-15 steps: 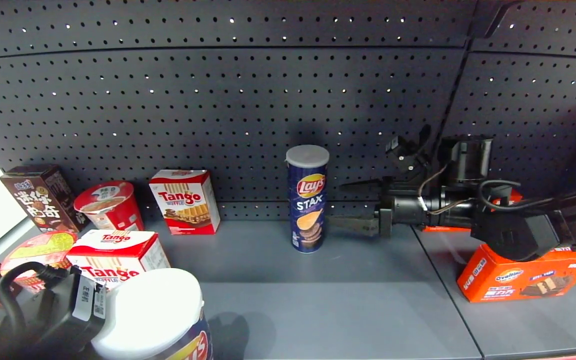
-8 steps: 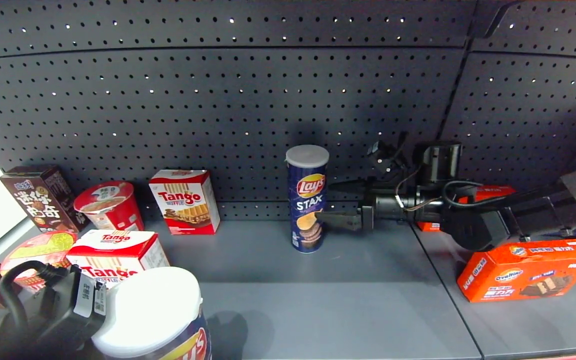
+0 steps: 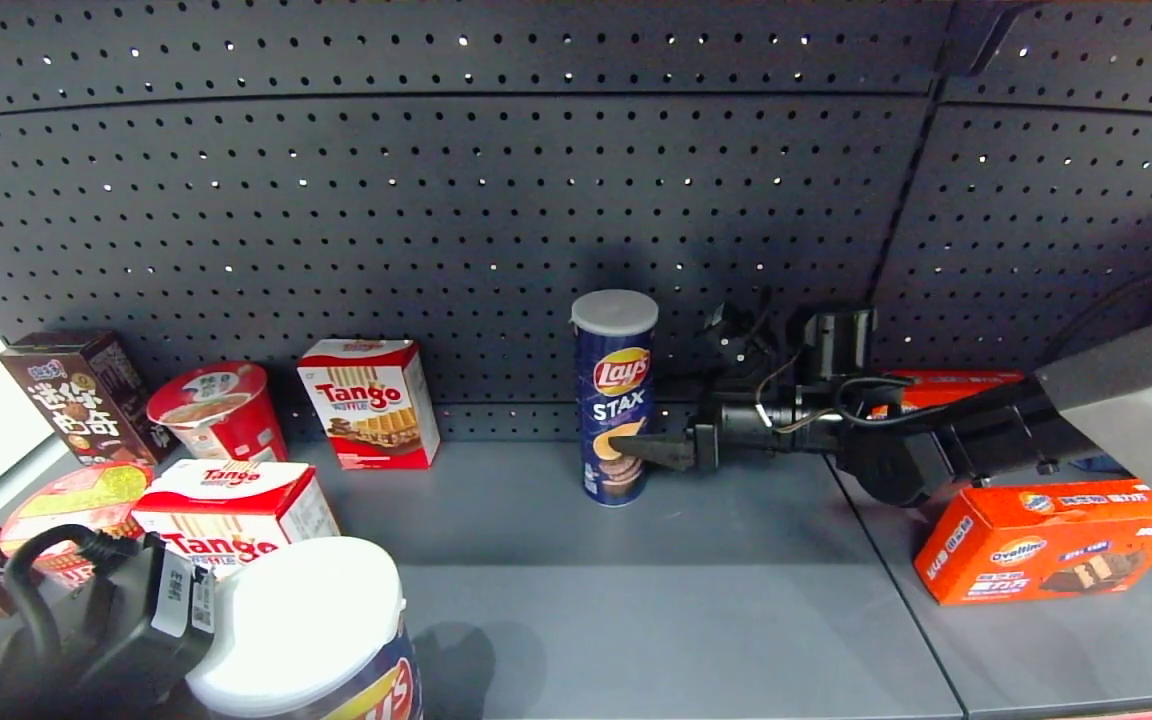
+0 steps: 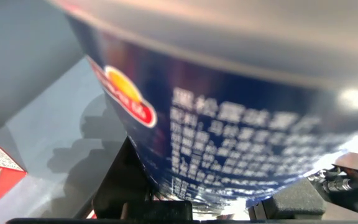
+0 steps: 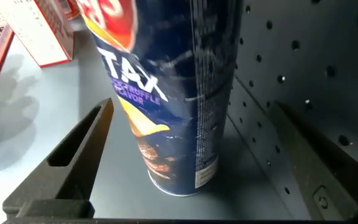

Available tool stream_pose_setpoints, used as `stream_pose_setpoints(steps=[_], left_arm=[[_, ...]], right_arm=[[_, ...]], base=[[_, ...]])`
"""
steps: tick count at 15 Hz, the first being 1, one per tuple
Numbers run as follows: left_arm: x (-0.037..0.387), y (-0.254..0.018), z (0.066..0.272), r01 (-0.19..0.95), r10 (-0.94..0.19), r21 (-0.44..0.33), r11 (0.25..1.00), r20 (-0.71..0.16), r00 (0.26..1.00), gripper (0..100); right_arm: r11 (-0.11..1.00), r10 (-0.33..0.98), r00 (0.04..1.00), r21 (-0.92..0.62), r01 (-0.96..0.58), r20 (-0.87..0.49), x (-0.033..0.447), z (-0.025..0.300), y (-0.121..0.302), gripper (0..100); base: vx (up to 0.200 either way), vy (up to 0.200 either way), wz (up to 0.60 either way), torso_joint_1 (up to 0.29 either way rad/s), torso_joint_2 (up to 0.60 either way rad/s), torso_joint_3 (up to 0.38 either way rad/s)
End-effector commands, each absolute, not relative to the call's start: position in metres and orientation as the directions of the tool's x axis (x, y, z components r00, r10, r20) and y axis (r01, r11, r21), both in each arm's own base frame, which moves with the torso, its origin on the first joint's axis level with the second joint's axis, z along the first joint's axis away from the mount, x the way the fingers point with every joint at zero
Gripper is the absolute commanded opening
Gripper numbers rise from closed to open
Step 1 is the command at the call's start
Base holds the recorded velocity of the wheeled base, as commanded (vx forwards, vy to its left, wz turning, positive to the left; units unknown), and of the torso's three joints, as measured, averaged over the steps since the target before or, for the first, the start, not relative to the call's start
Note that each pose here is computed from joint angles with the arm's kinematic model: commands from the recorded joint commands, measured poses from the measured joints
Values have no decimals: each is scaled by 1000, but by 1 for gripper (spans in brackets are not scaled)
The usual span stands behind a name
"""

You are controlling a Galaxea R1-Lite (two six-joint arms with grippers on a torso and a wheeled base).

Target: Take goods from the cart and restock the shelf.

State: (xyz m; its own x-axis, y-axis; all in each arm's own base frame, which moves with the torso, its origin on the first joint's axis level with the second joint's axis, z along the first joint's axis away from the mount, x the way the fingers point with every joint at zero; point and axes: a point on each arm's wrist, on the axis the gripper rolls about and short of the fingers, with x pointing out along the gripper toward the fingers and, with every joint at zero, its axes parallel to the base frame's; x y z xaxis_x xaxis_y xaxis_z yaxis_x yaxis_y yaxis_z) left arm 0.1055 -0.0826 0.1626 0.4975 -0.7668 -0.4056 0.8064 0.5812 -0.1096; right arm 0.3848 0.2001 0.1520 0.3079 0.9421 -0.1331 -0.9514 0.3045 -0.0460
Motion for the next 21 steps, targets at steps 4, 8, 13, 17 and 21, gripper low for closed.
stream_pose_setpoints(steps=[4, 8, 13, 17, 21], left_arm=[[105, -81, 159, 798, -761, -122, 589, -417, 498, 0], [105, -81, 160, 799, -763, -123, 588, -412, 498, 0], [104, -81, 159, 803, -767, -125, 582, -413, 492, 0], [104, -81, 159, 803, -767, -125, 582, -411, 492, 0], [104, -81, 159, 803, -767, -125, 582, -411, 492, 0]], right_arm=[[302, 942, 303, -27, -953, -147, 396, 135, 212, 100], [295, 945, 297, -34, -955, -140, 400, 134, 218, 100], [287, 948, 288, -31, -957, -138, 401, 132, 224, 100], [288, 948, 291, -39, -957, -131, 403, 128, 225, 100], [287, 948, 290, -41, -957, -128, 398, 134, 225, 100]], base=[[0, 0, 0, 0, 0, 0], [0, 0, 0, 0, 0, 0], [0, 0, 0, 0, 0, 0], [0, 0, 0, 0, 0, 0], [0, 0, 0, 0, 0, 0]])
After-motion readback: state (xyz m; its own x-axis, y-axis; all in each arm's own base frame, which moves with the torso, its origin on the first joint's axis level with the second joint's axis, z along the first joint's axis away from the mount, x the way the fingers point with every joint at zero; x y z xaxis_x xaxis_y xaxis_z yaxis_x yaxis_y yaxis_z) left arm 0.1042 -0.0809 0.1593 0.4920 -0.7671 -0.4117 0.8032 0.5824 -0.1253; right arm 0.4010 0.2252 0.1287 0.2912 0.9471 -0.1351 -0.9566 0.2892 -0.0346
